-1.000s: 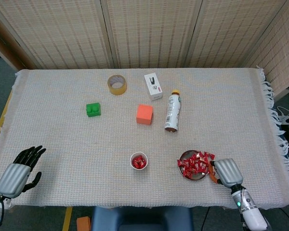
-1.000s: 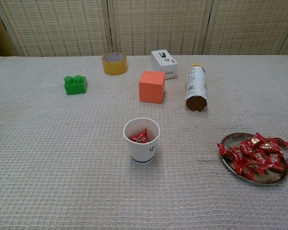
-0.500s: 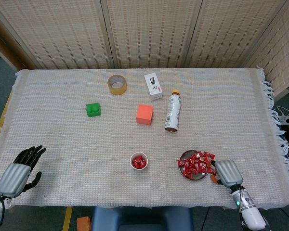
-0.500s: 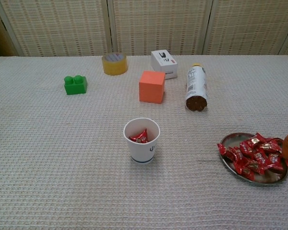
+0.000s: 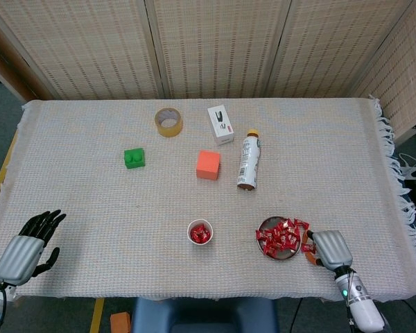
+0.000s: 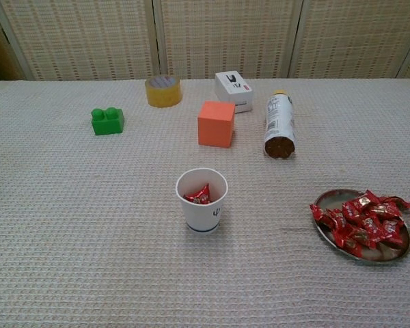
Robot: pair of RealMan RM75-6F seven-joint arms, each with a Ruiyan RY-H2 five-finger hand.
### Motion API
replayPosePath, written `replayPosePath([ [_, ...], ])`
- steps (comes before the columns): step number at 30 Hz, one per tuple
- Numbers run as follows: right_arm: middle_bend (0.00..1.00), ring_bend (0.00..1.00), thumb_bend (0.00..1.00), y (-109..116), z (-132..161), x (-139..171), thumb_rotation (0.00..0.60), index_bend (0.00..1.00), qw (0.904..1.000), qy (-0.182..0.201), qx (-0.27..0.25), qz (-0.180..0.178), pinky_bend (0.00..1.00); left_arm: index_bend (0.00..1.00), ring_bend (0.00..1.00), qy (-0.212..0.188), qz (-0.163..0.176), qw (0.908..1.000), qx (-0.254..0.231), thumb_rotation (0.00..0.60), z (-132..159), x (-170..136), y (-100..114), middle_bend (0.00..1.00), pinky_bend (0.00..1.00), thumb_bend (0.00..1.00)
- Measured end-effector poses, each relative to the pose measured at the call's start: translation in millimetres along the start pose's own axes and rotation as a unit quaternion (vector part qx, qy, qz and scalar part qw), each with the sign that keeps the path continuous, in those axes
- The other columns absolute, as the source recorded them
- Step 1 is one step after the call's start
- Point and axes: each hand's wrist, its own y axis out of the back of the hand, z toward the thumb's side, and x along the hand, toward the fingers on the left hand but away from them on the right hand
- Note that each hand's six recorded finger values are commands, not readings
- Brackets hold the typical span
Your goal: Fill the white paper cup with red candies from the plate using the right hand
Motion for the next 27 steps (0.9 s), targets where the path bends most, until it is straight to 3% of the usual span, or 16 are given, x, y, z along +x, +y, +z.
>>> replayPosePath([
  [8, 0.92, 0.87, 0.21, -9, -2, -2, 0.6, 0.52, 0.9998, -0.003, 0.007, 0.016, 1.0, 0.0, 0.04, 0.002, -0.001, 1.0, 0.001, 0.6, 0, 1, -1, 0.01, 0.11, 0.5],
  [17, 0.92, 0.87, 0.21, -3, -2, -1, 0.6, 0.71, 0.9999, -0.008, 0.005, 0.007, 1.0, 0.0, 0.04, 0.003, -0.002, 1.0, 0.001, 0.6, 0, 2, -1, 0.01, 0.11, 0.5],
  [23, 0.92, 0.87, 0.21, 11, 2, 5, 0.6, 0.72, 0.9997, 0.001, -0.025, -0.001, 1.0, 0.0, 0.04, 0.003, -0.002, 1.0, 0.001, 0.6, 0, 2, -1, 0.01, 0.11, 0.5],
  [27, 0.92, 0.87, 0.21, 32, 17, 9, 0.6, 0.71, 0.997, 0.028, -0.072, -0.006, 1.0, 0.0, 0.04, 0.002, -0.003, 1.0, 0.001, 0.6, 1, 3, -2, 0.01, 0.11, 0.5],
])
